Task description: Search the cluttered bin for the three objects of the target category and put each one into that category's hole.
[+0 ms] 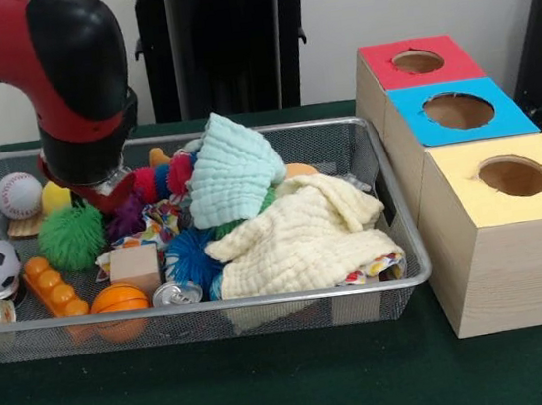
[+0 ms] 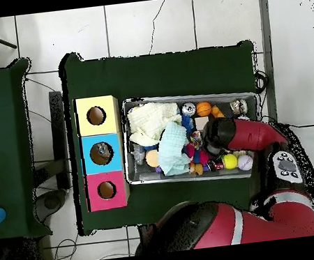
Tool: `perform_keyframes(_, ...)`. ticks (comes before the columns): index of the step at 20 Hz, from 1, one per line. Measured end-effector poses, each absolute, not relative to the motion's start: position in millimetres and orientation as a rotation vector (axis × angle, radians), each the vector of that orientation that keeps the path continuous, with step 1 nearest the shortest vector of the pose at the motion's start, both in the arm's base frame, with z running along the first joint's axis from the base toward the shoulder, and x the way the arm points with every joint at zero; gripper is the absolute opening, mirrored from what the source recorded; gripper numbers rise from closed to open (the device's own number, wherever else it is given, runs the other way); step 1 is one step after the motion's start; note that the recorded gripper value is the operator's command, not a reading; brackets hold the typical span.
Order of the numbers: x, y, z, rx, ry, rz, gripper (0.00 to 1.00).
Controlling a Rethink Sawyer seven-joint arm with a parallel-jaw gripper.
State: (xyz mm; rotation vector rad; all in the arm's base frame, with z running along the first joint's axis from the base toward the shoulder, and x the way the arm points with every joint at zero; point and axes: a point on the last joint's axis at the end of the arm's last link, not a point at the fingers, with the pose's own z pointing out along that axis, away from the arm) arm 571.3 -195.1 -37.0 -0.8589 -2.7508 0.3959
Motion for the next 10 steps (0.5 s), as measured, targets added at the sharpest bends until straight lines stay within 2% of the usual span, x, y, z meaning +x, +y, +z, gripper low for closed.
perform_keyframes(10,592.9,-184.4,-35.1,-0.721,-2.809,0.401,0.0)
